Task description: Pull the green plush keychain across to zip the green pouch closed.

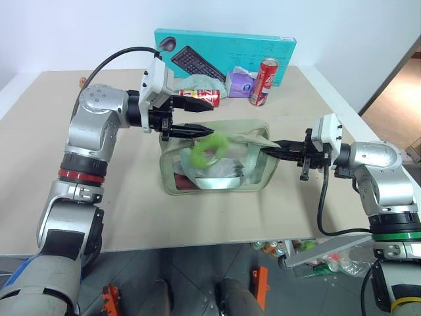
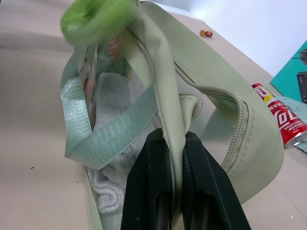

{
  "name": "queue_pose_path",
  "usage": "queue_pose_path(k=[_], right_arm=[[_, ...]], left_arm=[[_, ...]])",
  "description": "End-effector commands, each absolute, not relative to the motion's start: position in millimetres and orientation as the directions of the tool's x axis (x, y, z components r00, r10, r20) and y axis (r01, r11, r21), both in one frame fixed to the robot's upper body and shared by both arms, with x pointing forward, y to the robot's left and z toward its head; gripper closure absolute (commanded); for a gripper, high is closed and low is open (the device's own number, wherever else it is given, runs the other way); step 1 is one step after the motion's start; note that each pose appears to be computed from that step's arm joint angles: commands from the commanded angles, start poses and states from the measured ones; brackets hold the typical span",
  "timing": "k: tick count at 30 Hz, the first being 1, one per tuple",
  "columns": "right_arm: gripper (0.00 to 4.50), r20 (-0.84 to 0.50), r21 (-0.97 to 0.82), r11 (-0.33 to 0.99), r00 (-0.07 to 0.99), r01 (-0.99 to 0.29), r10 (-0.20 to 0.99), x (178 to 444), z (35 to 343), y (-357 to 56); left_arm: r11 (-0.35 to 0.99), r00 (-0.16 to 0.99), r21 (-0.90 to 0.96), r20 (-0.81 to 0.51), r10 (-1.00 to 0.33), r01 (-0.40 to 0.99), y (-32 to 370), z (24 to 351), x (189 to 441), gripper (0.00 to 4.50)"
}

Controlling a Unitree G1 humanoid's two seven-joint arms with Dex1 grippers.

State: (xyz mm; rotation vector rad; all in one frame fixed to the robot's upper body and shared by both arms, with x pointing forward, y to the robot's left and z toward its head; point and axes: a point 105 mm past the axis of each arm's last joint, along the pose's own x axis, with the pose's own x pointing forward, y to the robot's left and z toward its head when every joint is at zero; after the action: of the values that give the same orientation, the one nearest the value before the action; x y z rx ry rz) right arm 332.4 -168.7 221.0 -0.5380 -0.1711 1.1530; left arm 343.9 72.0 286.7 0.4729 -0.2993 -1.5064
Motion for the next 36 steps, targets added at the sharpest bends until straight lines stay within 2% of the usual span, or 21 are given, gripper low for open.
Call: queue_pose_path(k=[1,8,14,18,23,29,36], right_arm=[[4.50,-0.128,-0.524,0.287,0.407,-0.802,0.904,331.8,230.7,-166.8],[4.50,-0.130,-0.520,0.284,0.403,-0.805,0.906,331.7,229.0,-165.6],[4.50,-0.126,-0.516,0.281,0.396,-0.809,0.909,331.6,228.2,-164.4],[4.50,-0.122,-0.517,0.275,0.388,-0.810,0.913,332.3,229.3,-162.6],[4.50,-0.125,-0.517,0.268,0.381,-0.813,0.916,334.9,229.6,-162.0],[4.50,-0.129,-0.518,0.258,0.373,-0.816,0.919,337.2,230.7,-160.4],[4.50,-0.137,-0.519,0.259,0.378,-0.815,0.916,337.5,232.2,-162.9]], left_arm=[[0.050,0.110,0.570,-0.071,-0.991,0.820,83.3,310.4,343.1,1.94],[0.212,0.221,0.575,0.055,-0.974,0.790,112.3,340.6,343.1,1.94],[0.370,0.360,0.506,0.122,-0.925,0.779,149.3,341.7,339.8,1.94],[0.534,0.530,0.389,0.127,-0.838,0.751,185.5,294.9,326.3,1.94],[0.628,0.621,0.231,0.110,-0.776,0.743,184.9,241.7,298.8,1.94],[0.639,0.642,0.199,0.058,-0.765,0.743,175.3,211.5,290.1,1.94],[0.615,0.618,0.175,0.042,-0.785,0.769,171.1,204.0,294.3,1.94]])
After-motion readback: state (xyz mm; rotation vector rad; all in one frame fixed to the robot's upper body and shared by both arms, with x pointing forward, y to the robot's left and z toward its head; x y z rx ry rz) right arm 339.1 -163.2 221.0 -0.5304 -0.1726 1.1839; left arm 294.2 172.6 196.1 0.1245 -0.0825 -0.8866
